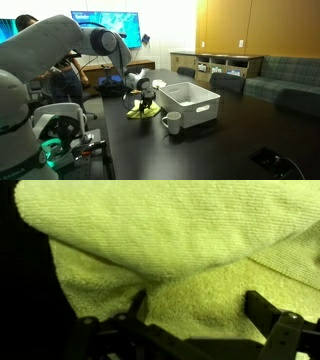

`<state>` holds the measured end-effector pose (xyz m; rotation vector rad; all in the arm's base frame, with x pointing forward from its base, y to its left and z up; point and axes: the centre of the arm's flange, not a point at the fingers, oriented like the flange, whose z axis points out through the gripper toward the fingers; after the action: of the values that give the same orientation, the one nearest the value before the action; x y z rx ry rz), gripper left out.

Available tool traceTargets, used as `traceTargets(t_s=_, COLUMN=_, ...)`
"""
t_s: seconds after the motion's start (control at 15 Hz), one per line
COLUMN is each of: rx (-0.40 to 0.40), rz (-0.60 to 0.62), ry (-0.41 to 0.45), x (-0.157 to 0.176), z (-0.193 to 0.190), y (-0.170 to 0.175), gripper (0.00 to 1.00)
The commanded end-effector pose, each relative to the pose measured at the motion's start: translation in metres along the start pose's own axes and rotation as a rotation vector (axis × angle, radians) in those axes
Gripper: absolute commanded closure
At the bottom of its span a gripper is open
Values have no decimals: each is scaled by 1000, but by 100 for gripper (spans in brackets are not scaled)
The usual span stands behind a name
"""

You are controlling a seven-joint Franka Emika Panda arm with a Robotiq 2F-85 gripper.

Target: Pick up the towels and put them in the container. Pick up the pen and the small tape and put them in the cup.

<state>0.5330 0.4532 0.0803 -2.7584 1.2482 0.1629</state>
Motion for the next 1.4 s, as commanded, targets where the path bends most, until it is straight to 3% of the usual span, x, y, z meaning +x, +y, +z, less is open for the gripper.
traceTargets(t_s=0.0, rx=-11, rz=54, ry=21, x=14, z=-1, y=2, gripper=0)
traceTargets(t_s=0.07, rx=-13, rz=62, ry=23, x=17, z=-1, y=2, gripper=9)
traceTargets(t_s=0.13, rx=-17, rz=68, ry=23, x=20, z=-1, y=3, gripper=27)
traceTargets(t_s=0.8, rx=-33, rz=116, ry=61, x=47, z=-20, y=18, gripper=100)
traceTargets(t_s=1.07, rx=-40, rz=133, ry=154, x=55, z=-49, y=40, gripper=97)
traceTargets(t_s=1.33, rx=-54, rz=153, ry=320, x=53, z=-105, y=71, gripper=97)
